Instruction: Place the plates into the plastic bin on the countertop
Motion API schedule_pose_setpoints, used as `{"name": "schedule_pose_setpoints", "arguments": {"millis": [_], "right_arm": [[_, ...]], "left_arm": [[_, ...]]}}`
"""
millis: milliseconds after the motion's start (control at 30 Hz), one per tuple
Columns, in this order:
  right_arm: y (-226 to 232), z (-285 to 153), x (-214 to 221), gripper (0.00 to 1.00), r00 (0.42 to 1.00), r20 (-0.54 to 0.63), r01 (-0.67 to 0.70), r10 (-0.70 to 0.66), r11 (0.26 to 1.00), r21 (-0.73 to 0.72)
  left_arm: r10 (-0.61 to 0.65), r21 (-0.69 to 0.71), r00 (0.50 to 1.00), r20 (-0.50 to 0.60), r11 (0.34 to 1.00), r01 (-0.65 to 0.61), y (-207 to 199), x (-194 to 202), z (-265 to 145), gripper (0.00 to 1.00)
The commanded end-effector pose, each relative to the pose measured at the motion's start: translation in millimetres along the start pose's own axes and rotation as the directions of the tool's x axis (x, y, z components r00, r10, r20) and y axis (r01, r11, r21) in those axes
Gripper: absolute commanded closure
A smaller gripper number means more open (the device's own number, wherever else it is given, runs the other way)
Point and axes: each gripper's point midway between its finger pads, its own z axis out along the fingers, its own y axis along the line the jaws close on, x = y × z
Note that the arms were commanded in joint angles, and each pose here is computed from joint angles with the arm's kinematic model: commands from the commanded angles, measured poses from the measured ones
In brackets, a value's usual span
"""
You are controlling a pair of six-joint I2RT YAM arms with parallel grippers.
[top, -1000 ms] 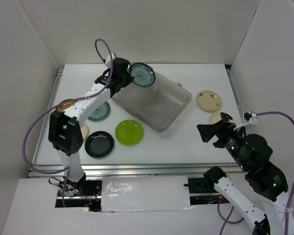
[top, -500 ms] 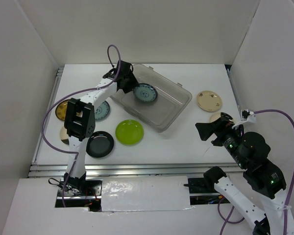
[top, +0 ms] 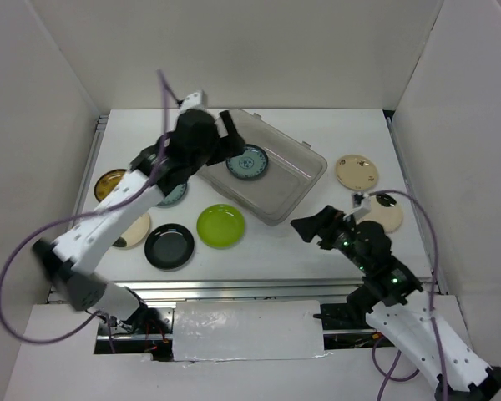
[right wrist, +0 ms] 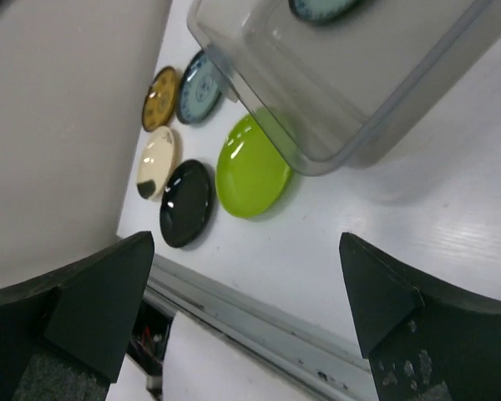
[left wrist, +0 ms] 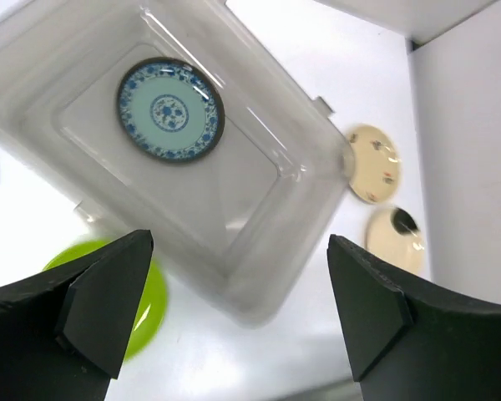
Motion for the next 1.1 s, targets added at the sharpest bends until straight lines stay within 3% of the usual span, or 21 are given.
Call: {"name": "schedule_pose_setpoints", "arguments": {"millis": [0, 33, 67, 133, 167, 233, 267, 400, 667, 767, 900, 1067], "right_arm": [[4, 35, 45, 0.00, 0.951, -0.038, -0.309, 0.307, 0.937, -0.163], [-1, 42, 54, 0.00, 0.932, -0.033, -0.361, 0.361, 0.917, -0.172], [19, 41, 54, 0.00, 0.913, -0.024, -0.398, 0.407, 0.875, -0.276], [-4, 59, 66, 0.00, 0.867, 0.061, -0.472, 0.494, 0.855, -0.215], [6, 58, 85, 0.00, 0.872, 0.016, -0.477, 0.490, 0.856, -0.201], [7, 77, 95, 0.00, 0.875, 0.067, -0.470, 0.480, 0.874, -0.123], [14, 82, 107, 0.00, 0.882, 0.037, -0.464, 0.470, 0.879, -0.113], [28, 121, 137, 0.02, 0.865, -0.014, -0.501, 0.502, 0.863, -0.059], [4, 171, 201, 0.12, 0.843, -0.018, -0.532, 0.537, 0.838, 0.123], [-3, 183, 212, 0.23, 0.825, -0.016, -0.554, 0.565, 0.815, 0.171], [-17, 190, 218, 0.45, 0.807, 0.031, -0.580, 0.590, 0.782, 0.230], [-28, 187, 225, 0.52, 0.798, 0.063, -0.589, 0.599, 0.754, 0.292]], "left_arm": [[0.053, -0.093, 0.997, 0.063, 0.995, -0.047, 55, -3, -73, 0.01], [0.057, -0.100, 0.997, 0.057, 0.994, -0.051, 65, 3, -83, 0.01], [0.082, -0.141, 0.997, 0.009, 0.987, -0.080, 88, 24, -89, 0.01], [0.070, -0.140, 0.997, 0.036, 0.988, -0.065, 110, 24, -121, 0.01], [0.066, -0.150, 0.997, 0.046, 0.987, -0.059, 127, 28, -136, 0.01], [0.084, -0.200, 0.996, 0.030, 0.977, -0.076, 153, 36, -152, 0.01], [0.079, -0.222, 0.996, 0.042, 0.973, -0.068, 168, 38, -161, 0.01], [0.098, -0.267, 0.995, 0.018, 0.960, -0.089, 196, 46, -179, 0.01], [0.105, -0.238, 0.994, -0.002, 0.966, -0.102, 204, 56, -184, 0.01], [0.109, -0.230, 0.994, -0.004, 0.967, -0.107, 205, 58, -186, 0.01], [0.112, -0.228, 0.994, 0.009, 0.968, -0.107, 206, 56, -193, 0.01], [0.112, -0.218, 0.993, 0.040, 0.971, -0.101, 205, 49, -205, 0.01]]}}
